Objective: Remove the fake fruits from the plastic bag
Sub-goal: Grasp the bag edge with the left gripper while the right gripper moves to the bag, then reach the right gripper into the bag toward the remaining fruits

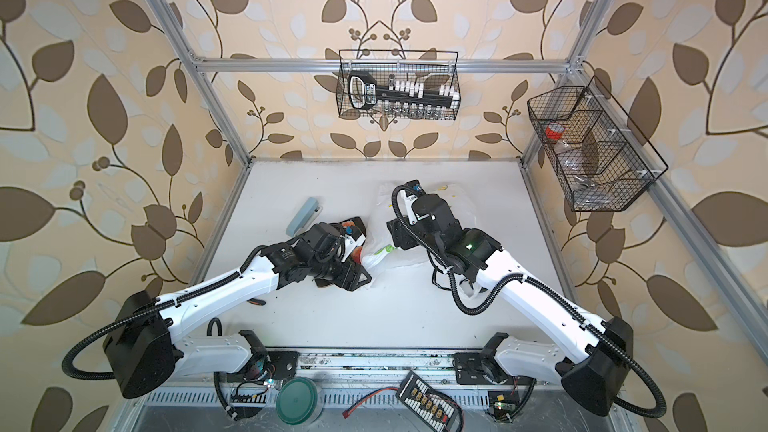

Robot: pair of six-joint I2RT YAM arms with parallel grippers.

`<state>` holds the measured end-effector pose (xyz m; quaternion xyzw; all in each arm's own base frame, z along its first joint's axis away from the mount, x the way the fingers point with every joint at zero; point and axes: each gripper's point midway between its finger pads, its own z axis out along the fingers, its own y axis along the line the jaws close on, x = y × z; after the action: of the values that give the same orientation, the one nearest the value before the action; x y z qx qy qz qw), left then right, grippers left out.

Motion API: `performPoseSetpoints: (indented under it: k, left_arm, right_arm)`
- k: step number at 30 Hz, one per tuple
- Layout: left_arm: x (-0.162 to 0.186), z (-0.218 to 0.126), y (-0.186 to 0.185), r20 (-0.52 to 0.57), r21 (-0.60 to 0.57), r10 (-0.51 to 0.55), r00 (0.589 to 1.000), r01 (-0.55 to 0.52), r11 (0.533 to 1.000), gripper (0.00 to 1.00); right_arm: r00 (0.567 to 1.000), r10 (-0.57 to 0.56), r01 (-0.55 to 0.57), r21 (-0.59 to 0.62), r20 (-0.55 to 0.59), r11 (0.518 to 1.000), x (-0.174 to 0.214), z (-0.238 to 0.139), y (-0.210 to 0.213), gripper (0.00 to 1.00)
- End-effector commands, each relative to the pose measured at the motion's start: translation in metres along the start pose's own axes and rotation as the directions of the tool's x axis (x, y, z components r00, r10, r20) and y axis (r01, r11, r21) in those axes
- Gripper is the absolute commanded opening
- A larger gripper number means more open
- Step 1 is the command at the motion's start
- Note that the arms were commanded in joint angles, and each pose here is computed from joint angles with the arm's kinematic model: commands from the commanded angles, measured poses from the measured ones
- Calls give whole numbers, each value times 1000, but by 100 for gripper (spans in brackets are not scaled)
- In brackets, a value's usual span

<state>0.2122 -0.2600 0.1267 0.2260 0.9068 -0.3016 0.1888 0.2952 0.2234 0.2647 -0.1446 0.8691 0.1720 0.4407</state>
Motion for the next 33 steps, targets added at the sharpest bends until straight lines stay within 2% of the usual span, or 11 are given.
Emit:
performPoseSetpoints:
  k: [1, 9, 15, 18, 21, 24, 26, 31, 33]
  left_arm:
    - [-10, 6, -8, 44, 41, 2, 999, -4, 999, 66]
    - [-16, 6, -2, 69, 1, -8, 998, 8, 1000, 52]
    - [-22, 4, -9, 84, 28, -16, 996, 14, 1000, 29]
    - [-27, 1, -16, 95, 58, -28, 995, 23, 998, 18]
    - [-35, -4, -23, 107, 83, -38, 994, 29, 996, 7]
    - [-44, -9, -31, 117, 101, -39, 992, 27, 995, 2]
    - [-51, -14, -36, 130, 110, -35, 991, 21, 994, 0]
    - [-65, -27, -46, 164, 124, -27, 986, 7, 992, 0]
    - [-68, -32, -49, 175, 127, -27, 984, 4, 992, 0]
  right_arm:
    - [999, 36, -36, 13, 16, 999, 3, -8, -6, 71]
    - [998, 49, -50, 20, 50, 999, 6, -19, -12, 71]
    - [998, 30, -28, -37, 51, 999, 11, -19, -3, 67]
    - [997, -37, 42, -80, 62, 996, 14, -22, 10, 65]
    - [979, -181, 192, -127, 90, 973, 26, -26, 30, 62]
    - [913, -394, 406, -131, 108, 904, 50, -24, 40, 59]
    - [832, -543, 554, -126, 114, 823, 67, -21, 41, 58]
    - [637, -765, 770, -74, 95, 633, 95, -2, 28, 56]
    - [590, -804, 806, 6, 76, 592, 92, 7, 17, 52]
